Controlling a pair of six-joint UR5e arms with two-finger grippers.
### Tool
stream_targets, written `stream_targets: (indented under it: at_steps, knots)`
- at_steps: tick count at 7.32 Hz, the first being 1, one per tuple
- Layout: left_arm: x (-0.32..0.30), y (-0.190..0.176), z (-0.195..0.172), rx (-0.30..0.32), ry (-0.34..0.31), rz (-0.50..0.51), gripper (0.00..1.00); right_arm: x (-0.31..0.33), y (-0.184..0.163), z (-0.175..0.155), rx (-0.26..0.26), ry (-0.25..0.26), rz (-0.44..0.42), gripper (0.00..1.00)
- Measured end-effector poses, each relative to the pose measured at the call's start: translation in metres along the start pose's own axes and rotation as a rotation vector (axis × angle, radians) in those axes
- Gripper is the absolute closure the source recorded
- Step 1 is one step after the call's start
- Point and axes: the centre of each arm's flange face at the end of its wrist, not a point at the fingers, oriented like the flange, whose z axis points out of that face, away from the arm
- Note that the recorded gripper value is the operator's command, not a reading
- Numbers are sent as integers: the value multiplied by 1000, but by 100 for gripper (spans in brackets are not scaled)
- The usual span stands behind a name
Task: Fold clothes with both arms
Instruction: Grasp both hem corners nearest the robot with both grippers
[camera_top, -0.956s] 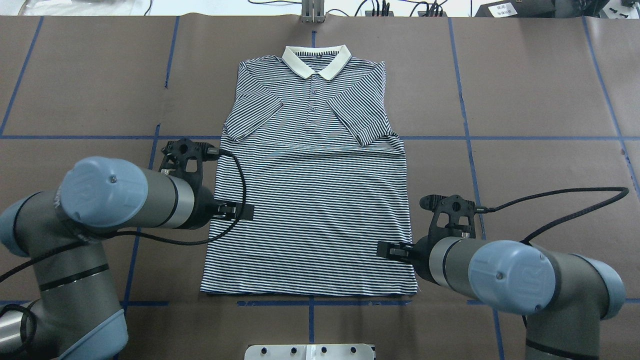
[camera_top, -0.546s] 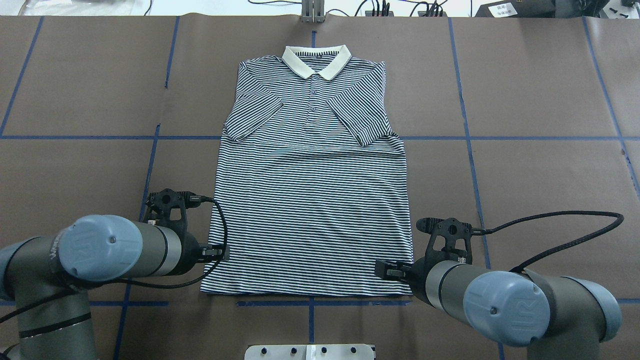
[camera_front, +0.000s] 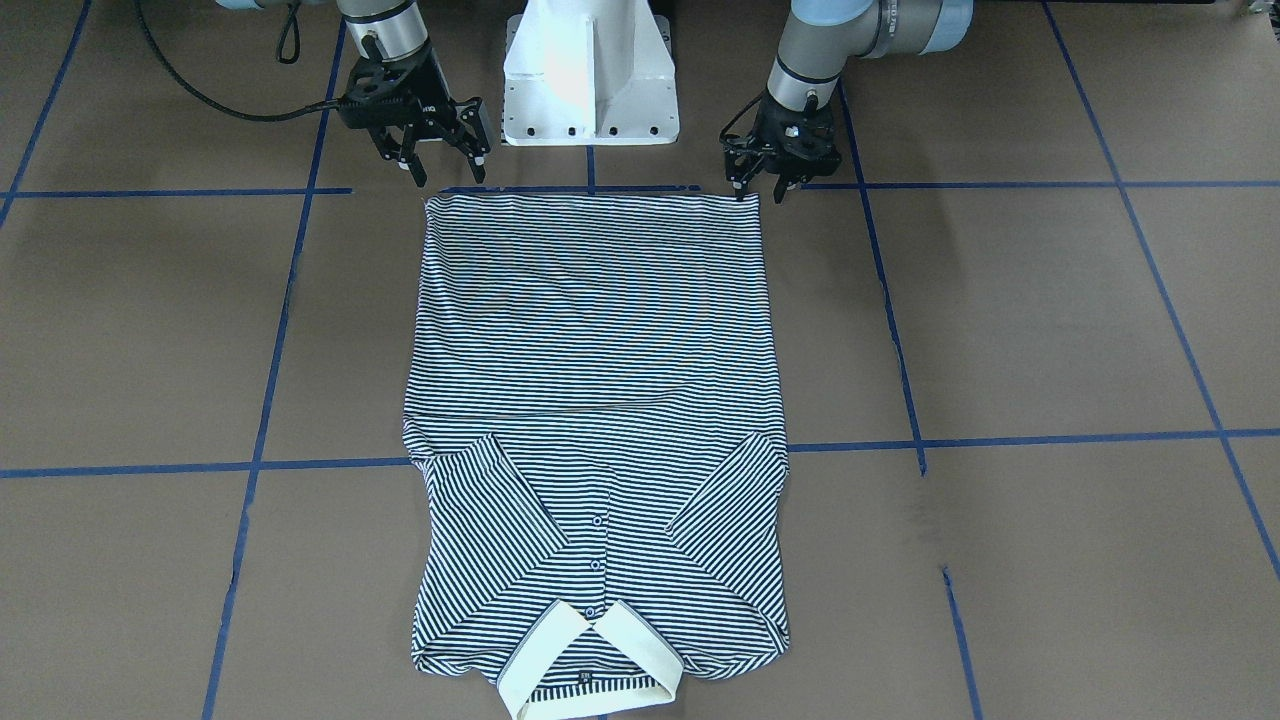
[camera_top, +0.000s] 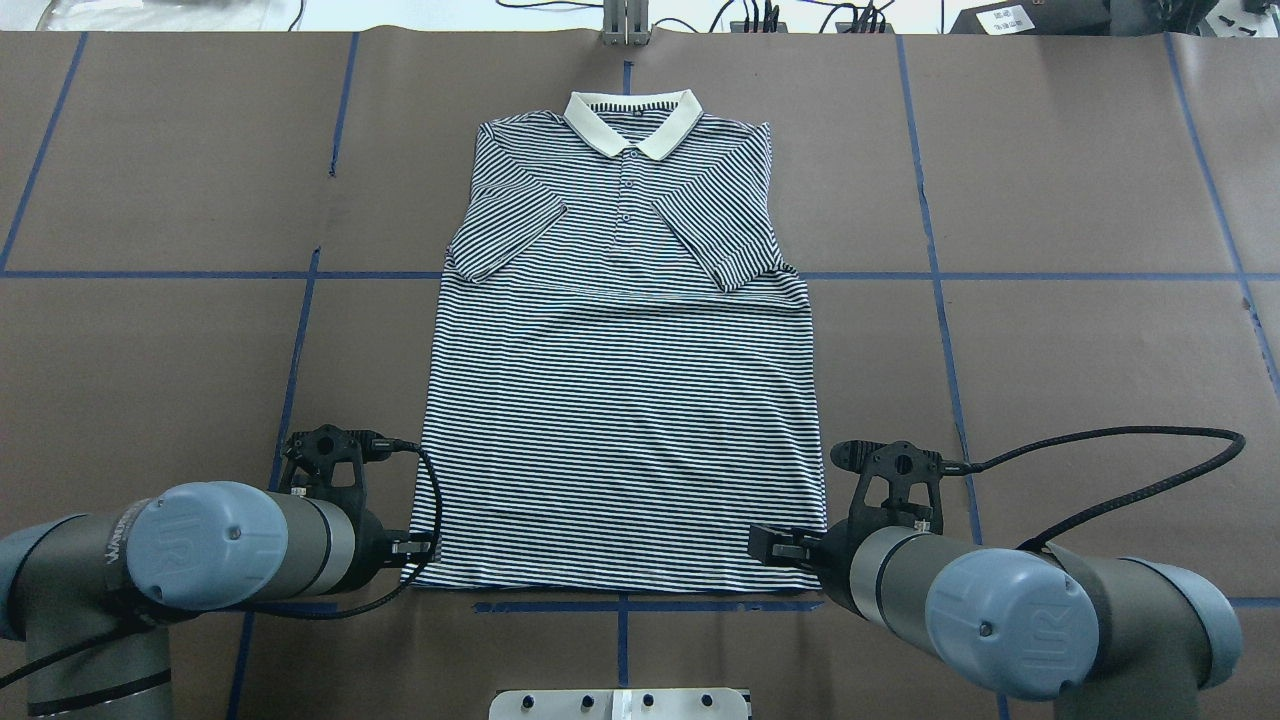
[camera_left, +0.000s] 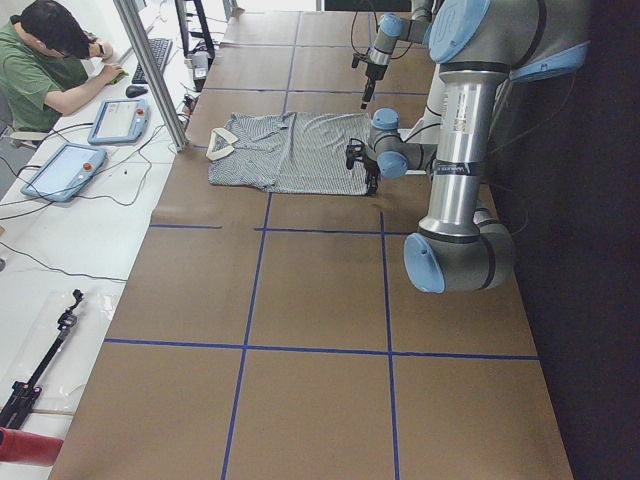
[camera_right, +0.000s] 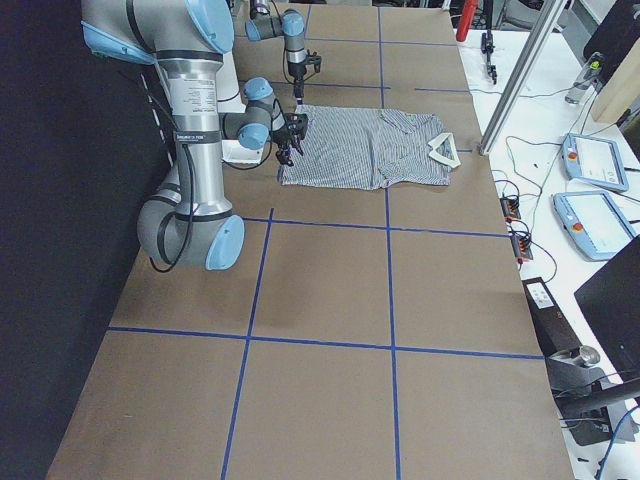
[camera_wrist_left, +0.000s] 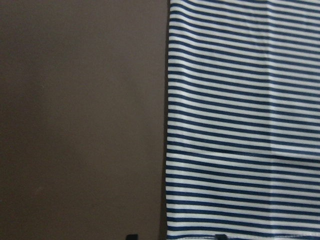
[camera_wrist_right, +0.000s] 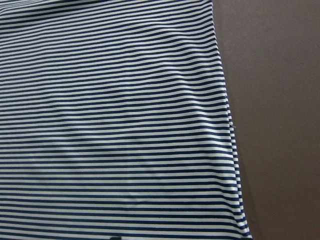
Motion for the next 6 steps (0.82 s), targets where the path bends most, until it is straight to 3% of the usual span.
stream_targets:
  at_steps: [6]
  knots:
    - [7,10,7,-21,2,6,56,0,3,1,11,0,-2,16]
